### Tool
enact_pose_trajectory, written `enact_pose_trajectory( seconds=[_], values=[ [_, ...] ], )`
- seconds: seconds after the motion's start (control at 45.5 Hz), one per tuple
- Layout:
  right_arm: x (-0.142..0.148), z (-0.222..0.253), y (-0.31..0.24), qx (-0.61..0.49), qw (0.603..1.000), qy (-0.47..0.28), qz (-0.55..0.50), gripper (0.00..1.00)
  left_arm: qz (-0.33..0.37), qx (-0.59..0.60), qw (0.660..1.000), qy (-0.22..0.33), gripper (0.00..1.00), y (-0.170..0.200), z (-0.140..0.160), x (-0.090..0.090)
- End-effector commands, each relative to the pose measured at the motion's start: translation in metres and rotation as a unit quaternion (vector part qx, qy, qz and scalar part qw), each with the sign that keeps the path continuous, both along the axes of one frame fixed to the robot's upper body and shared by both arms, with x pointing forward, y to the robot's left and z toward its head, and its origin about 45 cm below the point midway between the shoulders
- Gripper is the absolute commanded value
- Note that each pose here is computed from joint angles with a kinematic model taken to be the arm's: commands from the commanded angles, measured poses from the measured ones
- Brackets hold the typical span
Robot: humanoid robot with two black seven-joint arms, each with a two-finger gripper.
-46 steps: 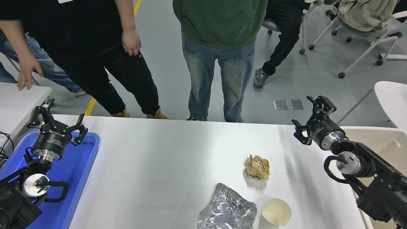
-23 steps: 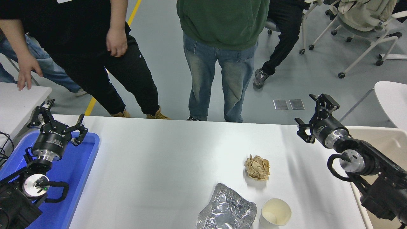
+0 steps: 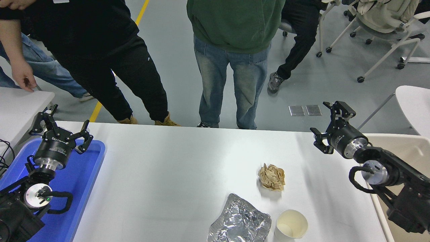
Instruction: Clean the table surface
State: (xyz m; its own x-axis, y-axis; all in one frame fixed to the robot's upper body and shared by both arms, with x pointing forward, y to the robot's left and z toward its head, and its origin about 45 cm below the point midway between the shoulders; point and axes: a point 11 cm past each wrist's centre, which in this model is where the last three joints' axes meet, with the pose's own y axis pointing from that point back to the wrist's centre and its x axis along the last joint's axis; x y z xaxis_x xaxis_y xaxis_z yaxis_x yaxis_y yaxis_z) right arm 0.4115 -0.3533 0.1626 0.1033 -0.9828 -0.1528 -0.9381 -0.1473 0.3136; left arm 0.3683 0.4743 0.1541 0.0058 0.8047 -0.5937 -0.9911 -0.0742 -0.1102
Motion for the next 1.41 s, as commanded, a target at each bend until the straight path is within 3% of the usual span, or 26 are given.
enact_pose_trajectory(
  seconds=[0.0, 0.308, 0.484, 0.813, 1.121, 1.385],
  values=[
    [-0.021, 0.014, -0.014, -0.101, 0.992, 0.010, 0.079, 1.00, 0.000, 0.000, 1.000, 0.000, 1.00, 0.000, 0.000, 0.000],
    [-0.078, 0.029, -0.015, -0.266, 0.935, 0.021, 0.233, 1.00, 0.000, 0.000, 1.000, 0.000, 1.00, 0.000, 0.000, 0.000],
    [-0.133, 0.007, -0.022, -0.348, 0.875, 0.070, 0.330, 1.00, 0.000, 0.000, 1.000, 0.000, 1.00, 0.000, 0.000, 0.000],
    [-0.204, -0.001, -0.036, -0.370, 0.828, 0.157, 0.390, 1.00, -0.001, 0.001, 1.000, 0.000, 1.00, 0.000, 0.000, 0.000],
    [-0.224, -0.002, -0.031, -0.369, 0.816, 0.203, 0.397, 1.00, -0.001, -0.001, 1.000, -0.001, 1.00, -0.001, 0.001, 0.001],
    [-0.217, -0.013, 0.004, -0.301, 0.844, 0.202, 0.396, 1.00, -0.002, 0.000, 1.000, -0.001, 1.00, -0.001, 0.001, 0.001]
  ],
)
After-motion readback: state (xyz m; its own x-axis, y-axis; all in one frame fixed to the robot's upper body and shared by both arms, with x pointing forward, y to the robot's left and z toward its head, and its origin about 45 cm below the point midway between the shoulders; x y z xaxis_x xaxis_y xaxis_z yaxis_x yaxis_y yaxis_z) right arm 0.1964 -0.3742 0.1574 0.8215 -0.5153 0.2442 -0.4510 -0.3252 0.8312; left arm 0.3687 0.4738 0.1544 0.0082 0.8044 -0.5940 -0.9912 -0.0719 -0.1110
